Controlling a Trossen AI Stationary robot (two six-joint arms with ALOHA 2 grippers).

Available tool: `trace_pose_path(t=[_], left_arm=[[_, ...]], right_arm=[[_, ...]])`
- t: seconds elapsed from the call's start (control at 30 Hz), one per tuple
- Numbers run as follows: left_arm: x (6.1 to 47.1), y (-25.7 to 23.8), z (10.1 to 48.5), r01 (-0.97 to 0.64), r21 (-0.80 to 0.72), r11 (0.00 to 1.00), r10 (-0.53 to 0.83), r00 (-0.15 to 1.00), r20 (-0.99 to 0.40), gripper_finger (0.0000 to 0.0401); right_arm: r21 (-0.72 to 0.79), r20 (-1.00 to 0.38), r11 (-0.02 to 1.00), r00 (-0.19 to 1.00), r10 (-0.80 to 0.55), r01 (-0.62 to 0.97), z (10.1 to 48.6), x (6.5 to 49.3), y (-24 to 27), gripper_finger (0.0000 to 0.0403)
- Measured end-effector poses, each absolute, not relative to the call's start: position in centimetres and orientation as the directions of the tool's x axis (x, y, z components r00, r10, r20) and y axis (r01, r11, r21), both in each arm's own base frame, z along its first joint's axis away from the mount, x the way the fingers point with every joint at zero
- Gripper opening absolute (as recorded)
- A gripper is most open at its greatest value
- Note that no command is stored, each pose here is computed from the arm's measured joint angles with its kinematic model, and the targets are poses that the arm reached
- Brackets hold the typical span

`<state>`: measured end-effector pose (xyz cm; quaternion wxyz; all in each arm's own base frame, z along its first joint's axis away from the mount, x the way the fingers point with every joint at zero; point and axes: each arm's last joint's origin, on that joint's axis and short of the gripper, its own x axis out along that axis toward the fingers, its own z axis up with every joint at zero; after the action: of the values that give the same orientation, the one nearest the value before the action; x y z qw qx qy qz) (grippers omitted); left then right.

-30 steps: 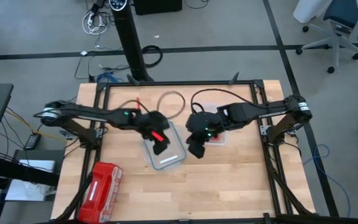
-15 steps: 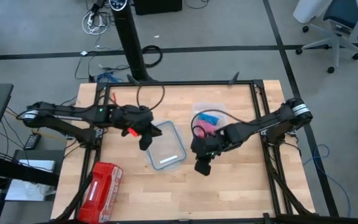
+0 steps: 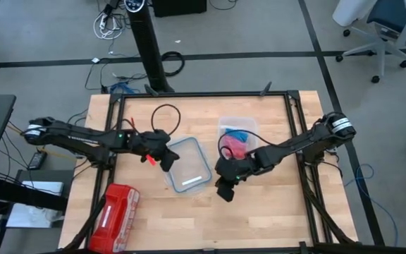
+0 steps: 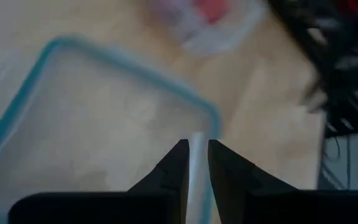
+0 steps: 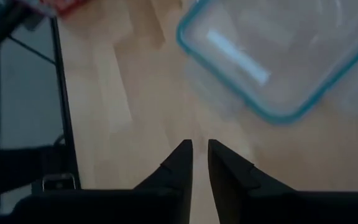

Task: Roll bandage
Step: Close the lid of the tupperware

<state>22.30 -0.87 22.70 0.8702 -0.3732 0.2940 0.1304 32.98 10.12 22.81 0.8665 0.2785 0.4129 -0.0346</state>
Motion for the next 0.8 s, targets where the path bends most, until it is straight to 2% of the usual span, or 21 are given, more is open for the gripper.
trace_pose_path(t=[0.23, 0.5, 0.8], left_arm=[[20.6, 0.8, 18.5, -0.660, -0.614, 0.433, 0.072, 0.704, -0.707, 0.0063], [20.1, 2.6, 18.1, -0.713, -0.601, 0.362, 0.128, 0.676, -0.726, 0.0063], [19.3, 4.7, 17.7, -0.776, -0.574, 0.261, 0.149, 0.619, -0.771, 0.0062]], right_arm=[[0.445, -0.681, 0.855, 0.721, 0.128, 0.267, 23.3, 34.2, 7.7, 0.0065], [0.450, -0.682, 0.856, 0.717, 0.146, 0.253, 23.3, 34.6, 5.3, 0.0071], [0.490, -0.719, 0.842, 0.651, 0.244, 0.226, 20.2, 36.9, 5.2, 0.0071]])
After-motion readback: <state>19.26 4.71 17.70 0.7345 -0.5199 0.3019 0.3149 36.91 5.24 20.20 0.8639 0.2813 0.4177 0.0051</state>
